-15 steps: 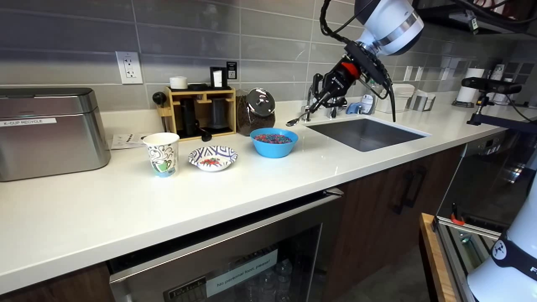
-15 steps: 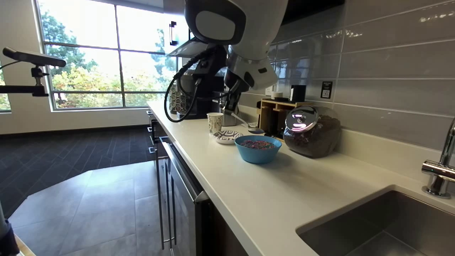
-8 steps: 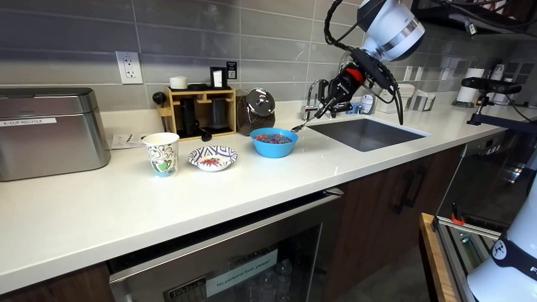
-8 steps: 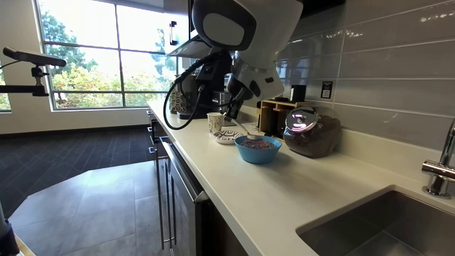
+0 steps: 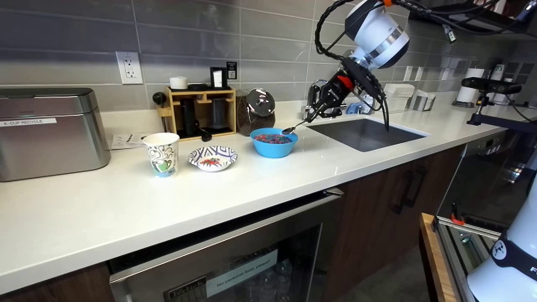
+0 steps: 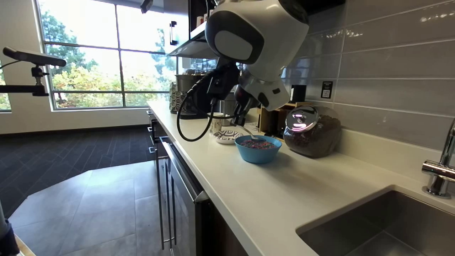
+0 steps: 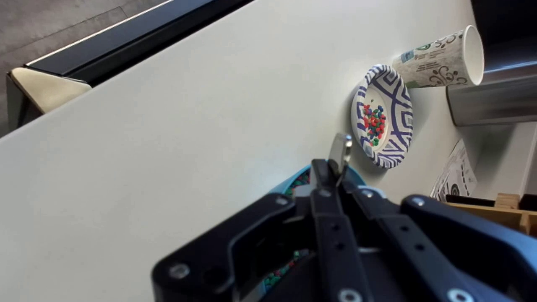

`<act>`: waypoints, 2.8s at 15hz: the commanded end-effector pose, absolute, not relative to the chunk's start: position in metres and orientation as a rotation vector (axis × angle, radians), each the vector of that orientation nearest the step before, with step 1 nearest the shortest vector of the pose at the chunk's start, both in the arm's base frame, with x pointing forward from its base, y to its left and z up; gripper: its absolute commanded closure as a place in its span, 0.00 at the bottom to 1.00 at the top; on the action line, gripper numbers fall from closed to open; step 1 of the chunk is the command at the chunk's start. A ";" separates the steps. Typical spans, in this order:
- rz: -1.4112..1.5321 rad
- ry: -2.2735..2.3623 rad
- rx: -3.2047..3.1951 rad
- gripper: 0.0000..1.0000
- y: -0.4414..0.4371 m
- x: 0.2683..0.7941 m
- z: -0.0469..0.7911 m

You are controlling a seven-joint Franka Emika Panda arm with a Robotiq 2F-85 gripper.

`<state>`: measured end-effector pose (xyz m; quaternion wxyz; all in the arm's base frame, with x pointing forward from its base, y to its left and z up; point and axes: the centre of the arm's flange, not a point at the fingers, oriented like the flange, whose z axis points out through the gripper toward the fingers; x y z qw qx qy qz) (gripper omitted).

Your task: Scoop up some cereal in the blue bowl and put it into the white one

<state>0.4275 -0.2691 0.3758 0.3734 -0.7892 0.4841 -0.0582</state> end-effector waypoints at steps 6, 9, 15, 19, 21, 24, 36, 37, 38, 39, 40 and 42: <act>-0.120 1.202 -2.068 0.99 -0.256 0.476 0.349; -0.101 1.220 -2.100 0.99 -0.254 0.483 0.338; -0.053 1.192 -2.109 0.99 -0.247 0.497 0.321; -0.033 1.183 -2.076 0.99 -0.255 0.500 0.315; -0.003 1.165 -2.021 0.99 -0.265 0.494 0.312; 0.038 1.142 -1.911 0.99 -0.288 0.478 0.298; 0.007 0.965 -1.716 0.99 -0.328 0.429 0.257; 0.000 0.952 -1.719 0.99 -0.329 0.428 0.255; -0.009 0.939 -1.725 0.99 -0.329 0.428 0.252; -0.025 0.932 -1.736 0.99 -0.330 0.427 0.250; -0.038 0.919 -1.745 0.99 -0.330 0.427 0.248; -0.064 0.884 -1.766 0.99 -0.330 0.426 0.245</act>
